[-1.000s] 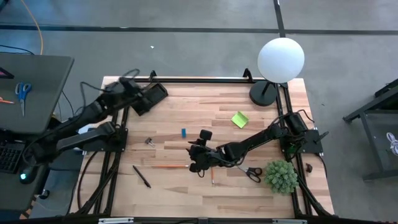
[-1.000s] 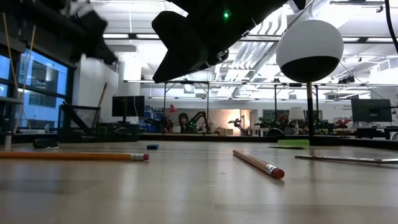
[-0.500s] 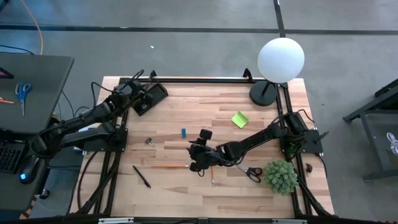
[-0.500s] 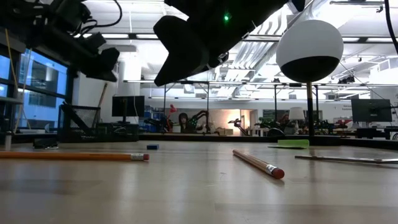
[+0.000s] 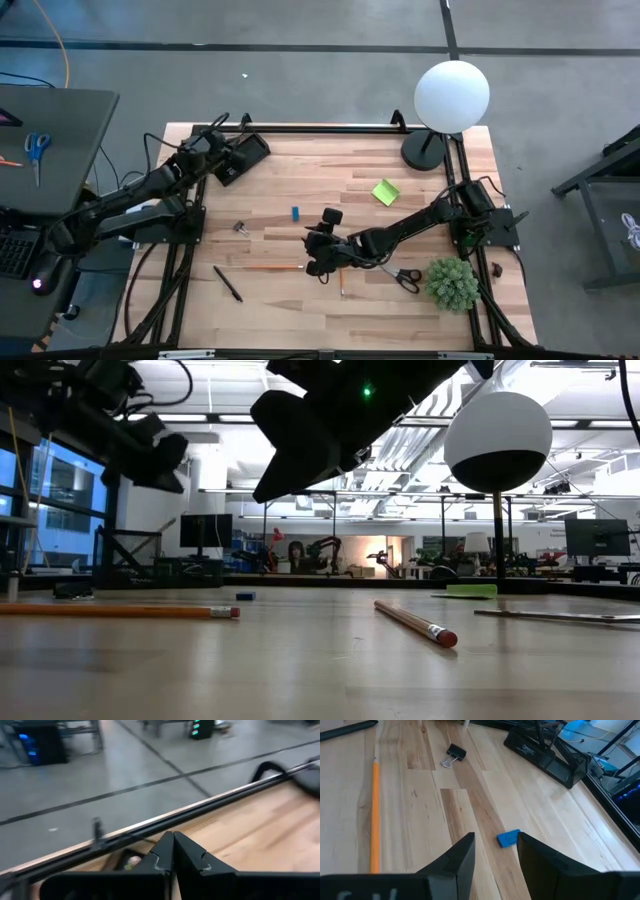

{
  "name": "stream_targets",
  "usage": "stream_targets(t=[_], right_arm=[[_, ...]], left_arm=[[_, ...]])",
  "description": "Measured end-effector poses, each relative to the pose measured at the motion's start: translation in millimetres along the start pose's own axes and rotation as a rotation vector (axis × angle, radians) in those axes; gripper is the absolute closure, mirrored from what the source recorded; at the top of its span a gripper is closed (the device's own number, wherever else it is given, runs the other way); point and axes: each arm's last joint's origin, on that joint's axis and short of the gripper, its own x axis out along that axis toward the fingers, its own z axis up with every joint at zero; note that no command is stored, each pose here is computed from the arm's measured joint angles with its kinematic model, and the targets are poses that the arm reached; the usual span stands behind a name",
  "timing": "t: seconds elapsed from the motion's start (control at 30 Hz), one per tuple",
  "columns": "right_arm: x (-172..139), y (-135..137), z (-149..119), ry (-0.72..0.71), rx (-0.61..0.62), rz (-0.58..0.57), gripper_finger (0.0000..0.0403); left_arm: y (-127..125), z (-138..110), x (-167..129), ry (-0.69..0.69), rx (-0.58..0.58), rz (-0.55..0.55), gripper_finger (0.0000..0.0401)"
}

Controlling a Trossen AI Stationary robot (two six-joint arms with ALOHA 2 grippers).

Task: Pick and place office supplies into organizer
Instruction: Put the blue eraser into the bottom left section of the desk organizer

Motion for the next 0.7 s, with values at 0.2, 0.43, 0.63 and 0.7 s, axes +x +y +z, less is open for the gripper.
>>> stream_targets(t=[0.2, 0.43, 0.63, 0.7], right_arm=[[0, -1, 0, -0.002, -0.001, -0.021, 0.0266], [13, -13, 3, 0.017, 0.055, 0.115, 0.0265], [47, -32, -2, 0.008, 0.269, 0.103, 0.0265], [62, -34, -7, -0.025, 0.376, 0.088, 0.0265]], left_arm=[[-5, 18, -19, -0.105, -0.056, -0.265, 0.0401], [-28, 12, -42, -0.178, 0.026, -0.593, 0.0401], [-51, -23, -48, -0.196, 0.052, -0.673, 0.0401], [-56, -35, -50, -0.227, 0.055, -0.705, 0.0401]])
